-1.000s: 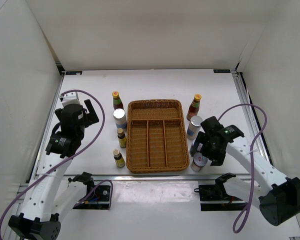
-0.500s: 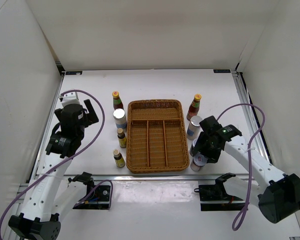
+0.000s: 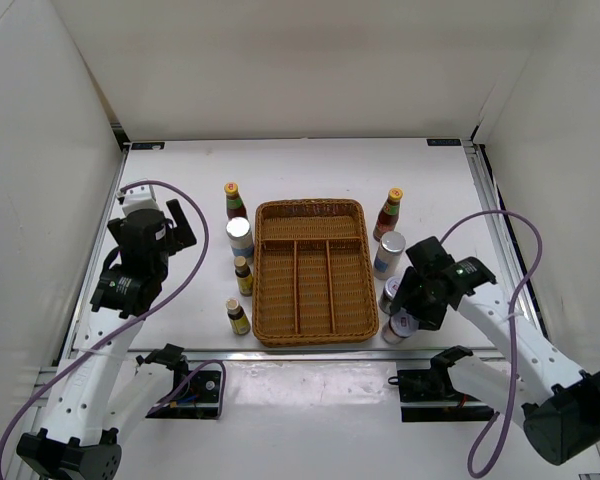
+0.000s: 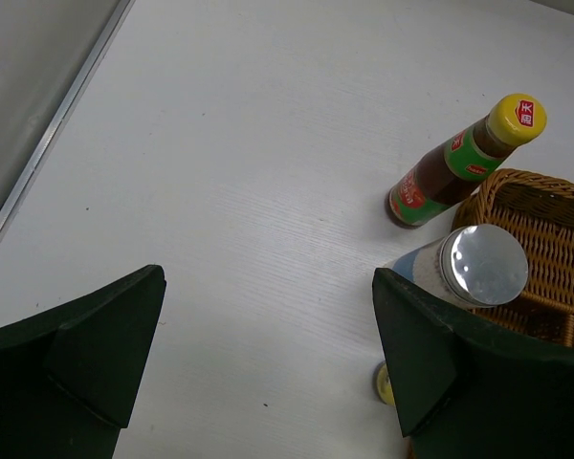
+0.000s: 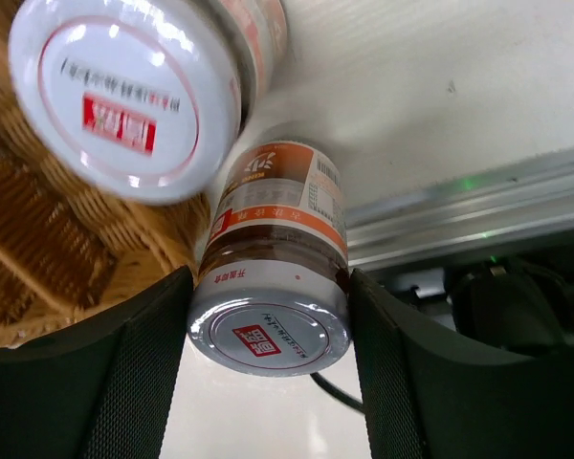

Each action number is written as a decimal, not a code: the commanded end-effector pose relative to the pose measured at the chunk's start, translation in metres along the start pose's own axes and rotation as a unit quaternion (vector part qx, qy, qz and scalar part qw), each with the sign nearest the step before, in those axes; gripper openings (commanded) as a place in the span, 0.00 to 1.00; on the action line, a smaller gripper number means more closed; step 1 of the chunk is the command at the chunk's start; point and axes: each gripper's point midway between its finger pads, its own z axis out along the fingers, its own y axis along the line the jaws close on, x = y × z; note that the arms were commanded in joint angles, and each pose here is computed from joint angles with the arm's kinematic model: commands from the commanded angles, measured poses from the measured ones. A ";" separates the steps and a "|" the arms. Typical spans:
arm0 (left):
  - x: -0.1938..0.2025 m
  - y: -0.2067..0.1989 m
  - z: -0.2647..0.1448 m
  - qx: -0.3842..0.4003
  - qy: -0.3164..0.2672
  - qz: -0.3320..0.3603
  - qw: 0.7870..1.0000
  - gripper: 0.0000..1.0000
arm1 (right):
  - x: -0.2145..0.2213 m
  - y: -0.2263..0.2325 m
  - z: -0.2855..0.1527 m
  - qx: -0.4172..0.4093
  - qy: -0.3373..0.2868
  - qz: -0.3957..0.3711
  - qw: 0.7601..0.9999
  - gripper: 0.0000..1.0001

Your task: Organize the condiment bottles

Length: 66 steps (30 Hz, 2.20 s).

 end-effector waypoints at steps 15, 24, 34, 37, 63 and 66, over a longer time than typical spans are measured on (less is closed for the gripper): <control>-0.004 0.004 -0.004 -0.004 -0.014 -0.002 1.000 1.00 | -0.071 0.101 -0.106 -0.107 -0.138 -0.137 0.975 0.00; -0.005 0.005 -0.004 -0.008 -0.015 -0.002 1.000 1.00 | -0.107 0.177 -0.059 -0.121 -0.140 -0.174 0.967 0.00; -0.005 0.005 -0.004 -0.008 -0.015 -0.002 1.000 1.00 | -0.113 0.204 0.007 -0.088 -0.102 -0.194 0.972 0.00; -0.005 0.005 -0.004 -0.008 -0.015 -0.002 1.000 1.00 | -0.115 0.205 0.016 -0.076 -0.099 -0.195 0.973 0.16; -0.003 0.005 -0.002 -0.010 -0.011 0.000 1.000 1.00 | -0.067 0.065 -0.053 -0.028 -0.113 -0.118 0.986 0.95; -0.003 0.005 -0.002 -0.010 -0.011 0.000 1.000 1.00 | -0.057 0.046 -0.036 -0.007 -0.081 -0.094 0.992 0.95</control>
